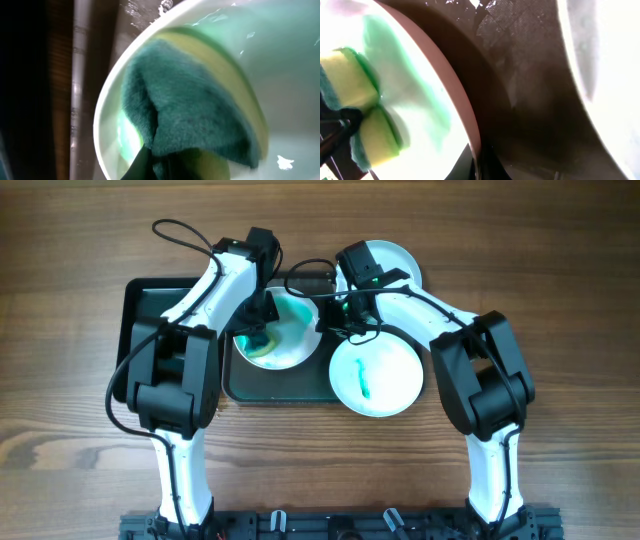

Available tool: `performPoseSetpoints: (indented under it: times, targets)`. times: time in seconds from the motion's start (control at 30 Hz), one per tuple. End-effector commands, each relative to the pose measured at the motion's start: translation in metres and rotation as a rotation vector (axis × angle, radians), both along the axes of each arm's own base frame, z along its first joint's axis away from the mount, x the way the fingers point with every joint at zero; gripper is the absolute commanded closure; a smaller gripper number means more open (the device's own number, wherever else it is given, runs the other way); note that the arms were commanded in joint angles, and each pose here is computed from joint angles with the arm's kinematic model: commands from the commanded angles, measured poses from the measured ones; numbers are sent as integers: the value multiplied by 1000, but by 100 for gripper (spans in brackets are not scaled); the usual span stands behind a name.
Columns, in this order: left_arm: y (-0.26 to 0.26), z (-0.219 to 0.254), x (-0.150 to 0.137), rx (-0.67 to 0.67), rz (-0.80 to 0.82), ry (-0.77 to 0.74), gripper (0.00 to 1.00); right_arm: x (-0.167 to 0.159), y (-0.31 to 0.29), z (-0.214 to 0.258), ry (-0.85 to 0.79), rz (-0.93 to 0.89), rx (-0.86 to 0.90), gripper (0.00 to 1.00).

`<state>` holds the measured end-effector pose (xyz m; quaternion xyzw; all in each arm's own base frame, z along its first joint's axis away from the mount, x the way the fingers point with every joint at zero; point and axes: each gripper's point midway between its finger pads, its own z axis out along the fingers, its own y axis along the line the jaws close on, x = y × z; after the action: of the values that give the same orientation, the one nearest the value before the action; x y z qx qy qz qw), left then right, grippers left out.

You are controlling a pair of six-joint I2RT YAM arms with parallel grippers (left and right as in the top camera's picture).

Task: Clean dirty plates on tray and stack at the side
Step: 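Scrub the left white plate with the sponge while the right gripper holds it, then lift the cleaned plate with the right gripper and place it right of the tray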

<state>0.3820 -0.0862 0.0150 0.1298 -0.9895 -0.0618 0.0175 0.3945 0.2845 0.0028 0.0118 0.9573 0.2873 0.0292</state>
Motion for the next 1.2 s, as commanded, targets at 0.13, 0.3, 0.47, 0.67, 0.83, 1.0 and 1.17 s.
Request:
performPoseSetpoints:
  times: [0.13, 0.3, 0.47, 0.67, 0.83, 1.0, 1.17]
  targets:
    - [-112, 13, 0, -706, -397, -30, 96, -4, -5, -12, 26, 3, -11, 95]
    - [-15, -11, 51, -70, -186, -183, 96, -4, -5, -12, 26, 3, -11, 96]
    - [14, 15, 41, 86, -99, -173, 96, -2, -8, -14, 28, -19, -30, 96]
    - [-18, 82, 22, -223, -131, -152, 96, -2, -8, -14, 26, -17, -30, 96]
    - [26, 141, 27, -299, -8, -249, 96, 12, -19, 18, -105, -27, -161, 96]
    - [38, 144, 31, -296, 20, -270, 96, 20, -39, 110, -462, -74, -454, 96]
    - [38, 145, 32, -297, 19, -277, 96, 0, -54, 194, -791, -151, -780, 96]
